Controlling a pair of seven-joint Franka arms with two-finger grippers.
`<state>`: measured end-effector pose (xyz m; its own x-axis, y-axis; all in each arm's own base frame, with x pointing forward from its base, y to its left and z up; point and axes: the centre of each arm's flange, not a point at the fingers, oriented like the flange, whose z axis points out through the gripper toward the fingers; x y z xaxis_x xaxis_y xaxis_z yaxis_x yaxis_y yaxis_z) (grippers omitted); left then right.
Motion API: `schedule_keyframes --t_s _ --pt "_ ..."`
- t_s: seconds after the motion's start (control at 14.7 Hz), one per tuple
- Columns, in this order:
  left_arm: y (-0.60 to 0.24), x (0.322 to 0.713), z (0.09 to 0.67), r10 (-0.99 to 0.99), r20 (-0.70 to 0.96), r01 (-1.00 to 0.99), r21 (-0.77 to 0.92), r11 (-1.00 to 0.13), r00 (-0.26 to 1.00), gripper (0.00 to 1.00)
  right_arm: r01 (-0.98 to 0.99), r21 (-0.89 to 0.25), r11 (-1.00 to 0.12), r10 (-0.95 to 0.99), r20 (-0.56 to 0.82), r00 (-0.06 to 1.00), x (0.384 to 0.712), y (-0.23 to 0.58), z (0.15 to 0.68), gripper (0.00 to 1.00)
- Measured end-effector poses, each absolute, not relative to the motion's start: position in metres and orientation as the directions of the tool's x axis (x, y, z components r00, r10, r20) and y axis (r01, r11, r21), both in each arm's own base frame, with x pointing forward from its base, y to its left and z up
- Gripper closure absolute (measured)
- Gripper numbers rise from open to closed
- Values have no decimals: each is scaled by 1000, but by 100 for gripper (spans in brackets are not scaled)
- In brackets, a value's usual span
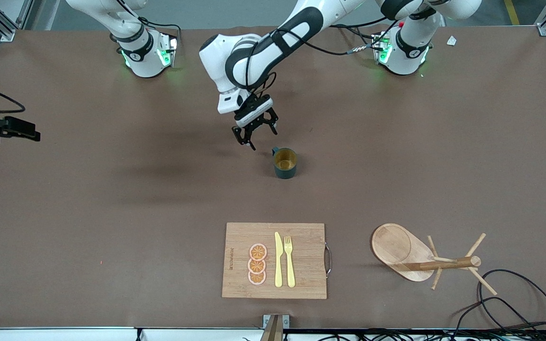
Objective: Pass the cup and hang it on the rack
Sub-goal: 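Lower the left gripper onto the mug handle and close it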
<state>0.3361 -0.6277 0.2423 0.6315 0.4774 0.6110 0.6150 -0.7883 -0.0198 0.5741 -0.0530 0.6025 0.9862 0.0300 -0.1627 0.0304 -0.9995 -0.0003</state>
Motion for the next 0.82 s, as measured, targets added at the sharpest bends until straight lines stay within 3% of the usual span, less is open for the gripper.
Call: schedule_keyframes --t_s 0.82 --pt "-621 332 187 471 661 647 -28 -762 584 17 8 -12 -1000 9 -93 996 513 -49 635 0"
